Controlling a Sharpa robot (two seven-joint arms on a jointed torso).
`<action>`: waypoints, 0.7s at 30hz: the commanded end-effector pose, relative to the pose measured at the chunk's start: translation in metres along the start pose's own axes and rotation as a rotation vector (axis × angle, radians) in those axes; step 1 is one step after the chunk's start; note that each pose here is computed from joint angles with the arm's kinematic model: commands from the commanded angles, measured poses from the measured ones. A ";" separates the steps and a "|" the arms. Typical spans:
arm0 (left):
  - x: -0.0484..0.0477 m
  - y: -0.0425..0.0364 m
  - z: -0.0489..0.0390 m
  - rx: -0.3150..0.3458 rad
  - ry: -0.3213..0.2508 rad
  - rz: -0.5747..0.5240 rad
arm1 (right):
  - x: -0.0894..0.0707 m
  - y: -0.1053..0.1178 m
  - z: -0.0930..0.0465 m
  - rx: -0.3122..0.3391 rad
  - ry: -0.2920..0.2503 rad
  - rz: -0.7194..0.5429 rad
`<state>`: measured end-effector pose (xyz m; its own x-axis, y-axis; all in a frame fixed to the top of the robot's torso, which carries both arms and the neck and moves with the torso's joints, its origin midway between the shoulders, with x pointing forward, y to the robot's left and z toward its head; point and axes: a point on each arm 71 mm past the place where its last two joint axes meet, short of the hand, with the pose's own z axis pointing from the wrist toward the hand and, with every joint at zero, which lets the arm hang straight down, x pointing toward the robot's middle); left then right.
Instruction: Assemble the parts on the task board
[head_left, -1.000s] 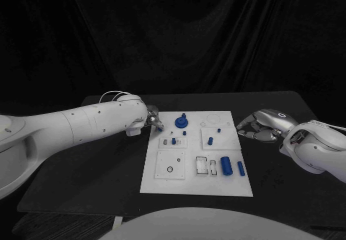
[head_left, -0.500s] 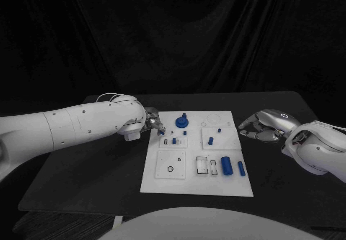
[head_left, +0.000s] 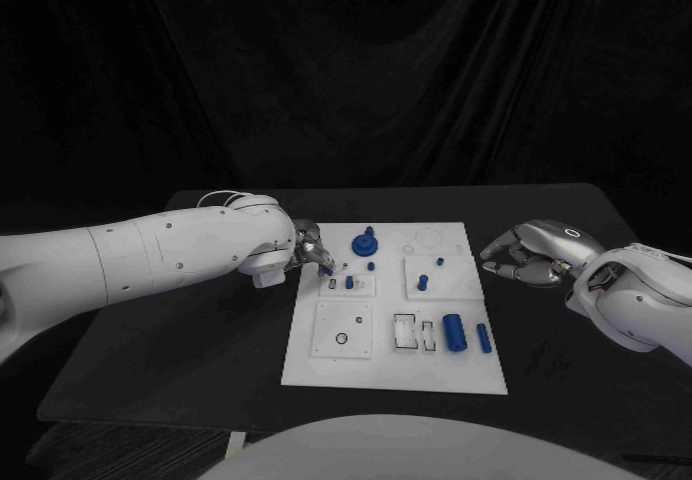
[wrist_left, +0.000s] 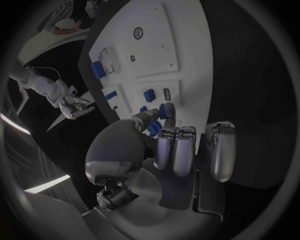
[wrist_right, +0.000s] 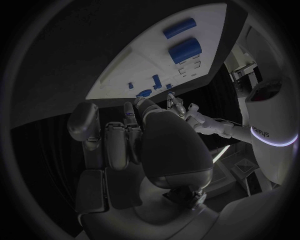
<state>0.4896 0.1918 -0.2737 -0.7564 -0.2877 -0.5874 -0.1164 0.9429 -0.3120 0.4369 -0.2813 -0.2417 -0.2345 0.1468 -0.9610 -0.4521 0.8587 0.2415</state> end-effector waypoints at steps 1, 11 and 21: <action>0.0041 -0.0007 0.0022 -0.007 0.011 -0.013 | 0.001 -0.001 0.000 0.013 -0.008 0.000; 0.0097 -0.0006 0.0055 -0.009 0.020 -0.014 | 0.001 -0.001 0.000 0.014 -0.007 0.000; 0.0132 0.0018 0.0073 -0.015 0.029 -0.011 | 0.002 -0.001 0.000 0.016 -0.002 0.000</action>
<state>0.4848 0.1899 -0.2868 -0.7708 -0.2903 -0.5671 -0.1345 0.9442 -0.3005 0.4370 -0.2813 -0.2430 -0.2357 0.1464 -0.9607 -0.4510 0.8592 0.2415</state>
